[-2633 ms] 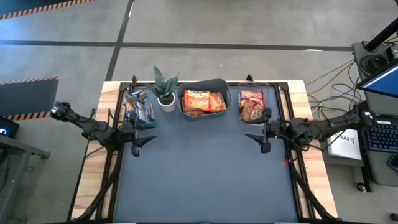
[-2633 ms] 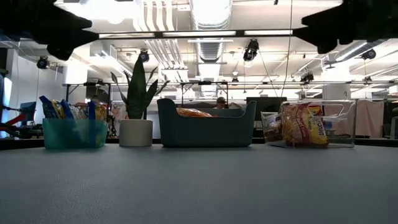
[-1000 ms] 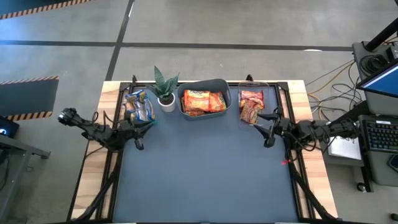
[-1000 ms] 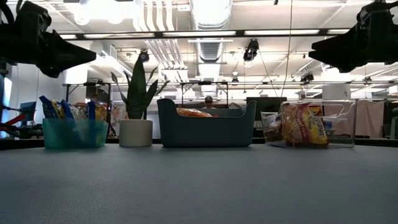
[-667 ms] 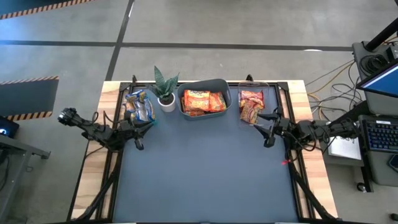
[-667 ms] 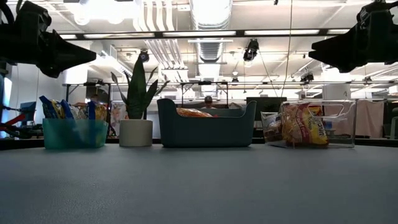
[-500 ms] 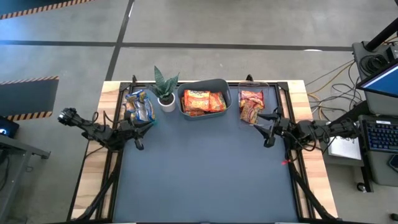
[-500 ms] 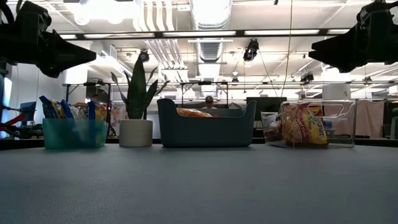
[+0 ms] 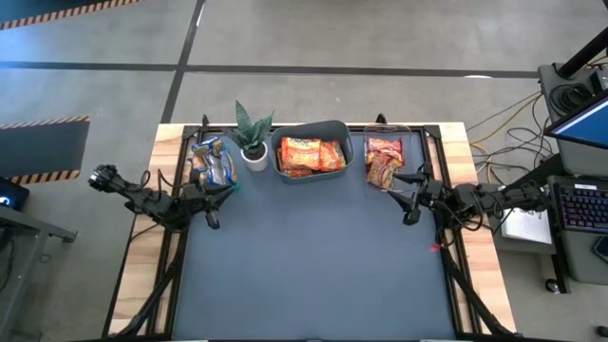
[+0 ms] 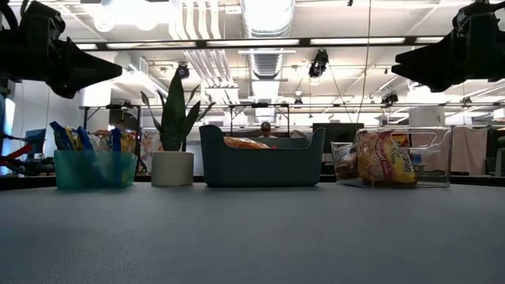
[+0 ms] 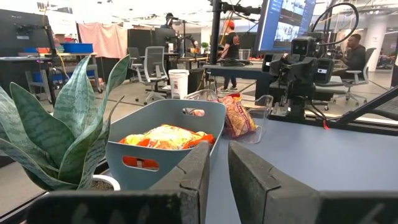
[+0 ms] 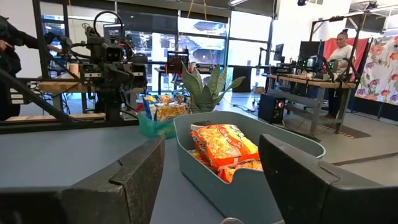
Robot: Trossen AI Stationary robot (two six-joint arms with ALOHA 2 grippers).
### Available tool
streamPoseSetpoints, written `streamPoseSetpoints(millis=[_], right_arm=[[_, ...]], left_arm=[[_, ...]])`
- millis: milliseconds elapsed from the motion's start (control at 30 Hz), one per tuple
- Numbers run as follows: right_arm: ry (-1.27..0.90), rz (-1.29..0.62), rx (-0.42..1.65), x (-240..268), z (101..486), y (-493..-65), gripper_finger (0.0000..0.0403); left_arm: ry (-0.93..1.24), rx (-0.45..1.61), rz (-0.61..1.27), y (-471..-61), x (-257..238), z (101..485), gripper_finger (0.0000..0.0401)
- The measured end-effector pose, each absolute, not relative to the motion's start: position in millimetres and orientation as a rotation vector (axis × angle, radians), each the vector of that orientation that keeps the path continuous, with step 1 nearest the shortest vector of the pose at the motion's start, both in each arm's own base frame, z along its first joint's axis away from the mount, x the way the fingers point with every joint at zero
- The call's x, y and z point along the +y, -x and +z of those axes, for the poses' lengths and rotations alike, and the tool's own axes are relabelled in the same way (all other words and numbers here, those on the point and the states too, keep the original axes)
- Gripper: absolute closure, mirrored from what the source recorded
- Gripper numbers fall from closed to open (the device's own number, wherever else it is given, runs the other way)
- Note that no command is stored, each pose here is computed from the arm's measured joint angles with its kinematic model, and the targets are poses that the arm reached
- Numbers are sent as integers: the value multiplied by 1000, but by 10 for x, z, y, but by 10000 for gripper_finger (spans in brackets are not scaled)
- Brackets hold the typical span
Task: Sort Maruchan noodles
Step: Return to Home Position
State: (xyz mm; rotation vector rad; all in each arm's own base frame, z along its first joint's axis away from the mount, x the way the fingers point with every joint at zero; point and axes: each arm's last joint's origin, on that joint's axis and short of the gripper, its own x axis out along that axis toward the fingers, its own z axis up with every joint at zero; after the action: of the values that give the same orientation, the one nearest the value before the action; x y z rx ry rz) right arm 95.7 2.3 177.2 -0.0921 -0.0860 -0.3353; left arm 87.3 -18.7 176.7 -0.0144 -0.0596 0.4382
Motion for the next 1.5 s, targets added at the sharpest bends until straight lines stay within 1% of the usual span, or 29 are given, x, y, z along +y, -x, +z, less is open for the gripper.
streamPoseSetpoints(millis=[133, 733, 1500], right_arm=[[92, -335, -86, 23, 1772, -957, 151], [92, -335, -86, 23, 1770, -957, 163], [92, -335, -86, 23, 1770, -957, 163]], left_arm=[[14, -60, 438, -873, -187, 1767, 360], [14, -60, 438, -873, -187, 1767, 360], [15, -60, 438, -872, -187, 1768, 360]])
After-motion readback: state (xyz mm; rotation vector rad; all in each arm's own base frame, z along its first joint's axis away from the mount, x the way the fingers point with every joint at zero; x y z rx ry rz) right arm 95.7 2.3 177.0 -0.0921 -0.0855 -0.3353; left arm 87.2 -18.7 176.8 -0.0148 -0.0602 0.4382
